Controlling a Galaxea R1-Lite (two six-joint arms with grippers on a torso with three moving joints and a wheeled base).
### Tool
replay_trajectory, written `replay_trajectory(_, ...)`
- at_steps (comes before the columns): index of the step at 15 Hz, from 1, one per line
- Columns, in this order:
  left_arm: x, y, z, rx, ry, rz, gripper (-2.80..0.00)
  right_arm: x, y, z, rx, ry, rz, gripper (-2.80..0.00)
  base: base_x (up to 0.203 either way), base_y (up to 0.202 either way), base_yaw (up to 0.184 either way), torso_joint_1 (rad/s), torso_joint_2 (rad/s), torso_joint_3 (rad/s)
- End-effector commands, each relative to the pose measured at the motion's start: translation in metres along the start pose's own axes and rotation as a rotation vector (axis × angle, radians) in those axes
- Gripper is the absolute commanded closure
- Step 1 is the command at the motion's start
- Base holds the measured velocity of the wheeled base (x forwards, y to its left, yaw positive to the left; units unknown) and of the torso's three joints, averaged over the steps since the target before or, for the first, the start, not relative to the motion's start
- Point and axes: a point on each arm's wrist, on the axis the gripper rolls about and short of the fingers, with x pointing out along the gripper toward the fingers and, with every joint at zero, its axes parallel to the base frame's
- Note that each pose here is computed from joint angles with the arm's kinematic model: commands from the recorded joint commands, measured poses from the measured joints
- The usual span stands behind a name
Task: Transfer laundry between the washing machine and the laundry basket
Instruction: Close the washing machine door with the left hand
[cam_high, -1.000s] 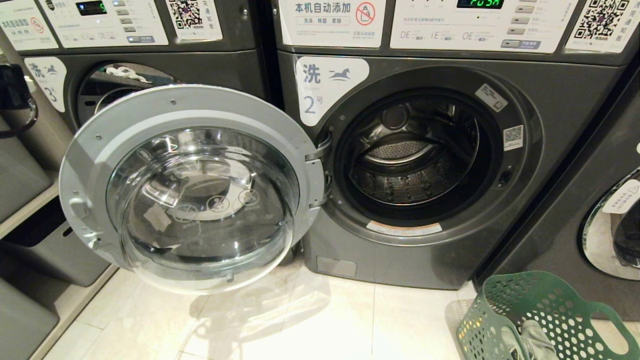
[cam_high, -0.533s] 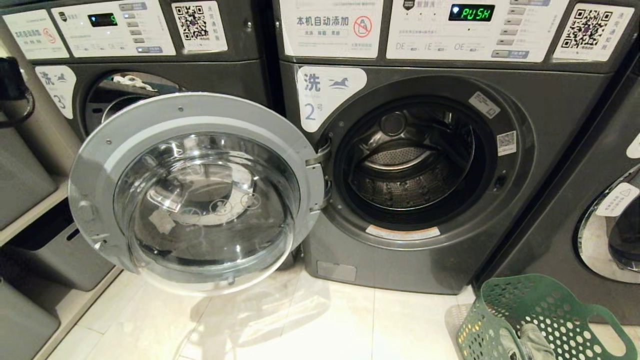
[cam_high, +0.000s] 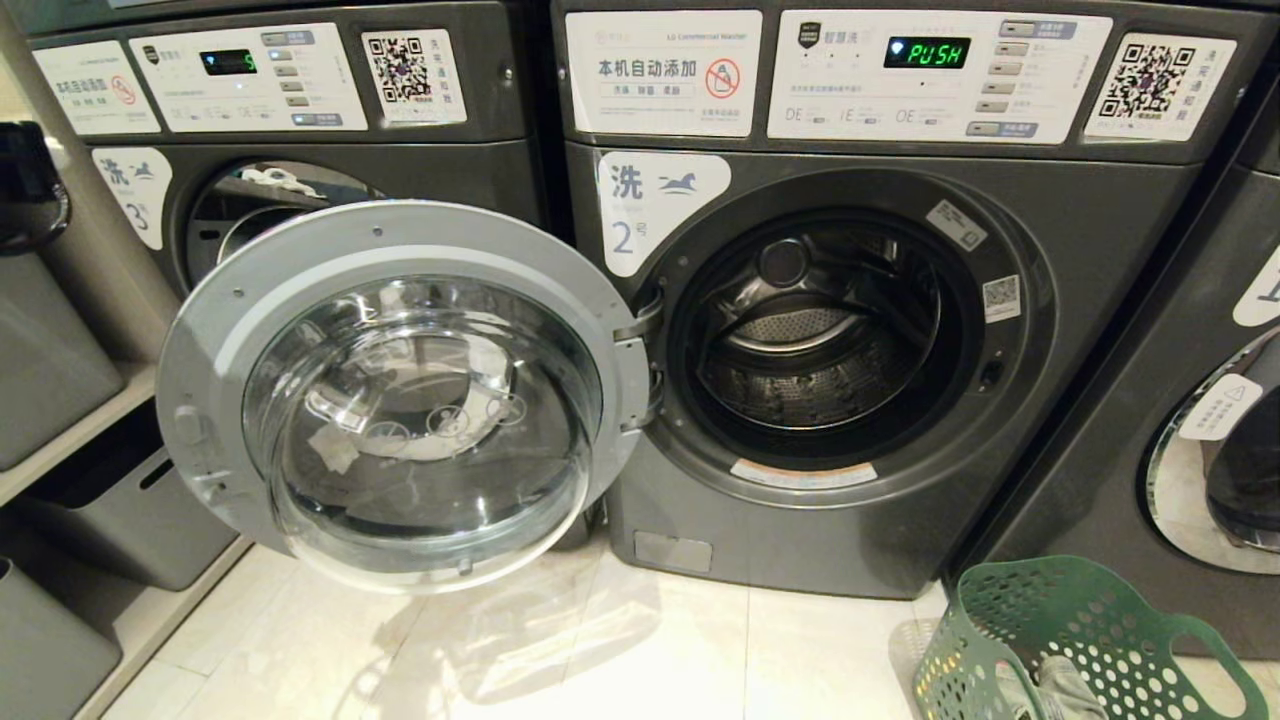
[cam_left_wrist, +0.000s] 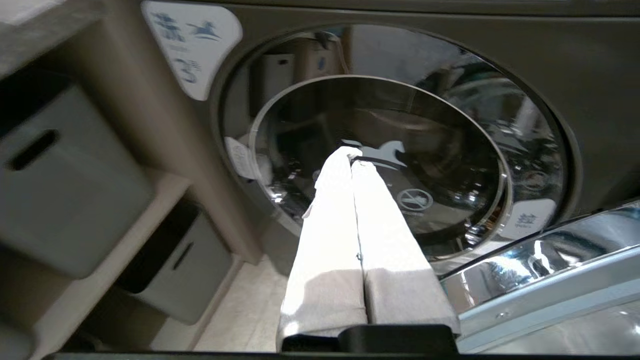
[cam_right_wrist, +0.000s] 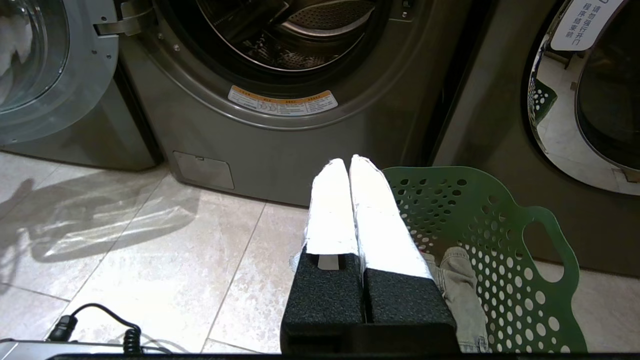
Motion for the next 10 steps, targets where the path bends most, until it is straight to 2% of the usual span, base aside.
replay_trajectory(1,0.036,0.010,-0.023,-0.033,0.041,-0.075,0.00,0.000,0.000,0.000,0.000,0.001,0.000,0.00,0.000,0.000,0.000,0.000,0.00,0.000)
replay_trajectory(3,0.056,0.015,-0.023,-0.088,0.039,-0.120,0.00,0.000,0.000,0.000,0.000,0.001,0.000,0.00,0.000,0.000,0.000,0.000,0.00,0.000)
replay_trajectory(5,0.069,0.014,-0.027,-0.159,0.084,-0.180,0.00,0.000,0.000,0.000,0.000,0.001,0.000,0.00,0.000,0.000,0.000,0.000,0.00,0.000)
replay_trajectory(7,0.077,0.007,-0.046,-0.263,0.190,-0.243,0.00,0.000,0.000,0.000,0.000,0.001,0.000,0.00,0.000,0.000,0.000,0.000,0.00,0.000)
replay_trajectory(10,0.074,-0.009,-0.044,-0.411,0.253,-0.324,0.00,0.000,0.000,0.000,0.000,0.001,0.000,0.00,0.000,0.000,0.000,0.000,0.00,0.000)
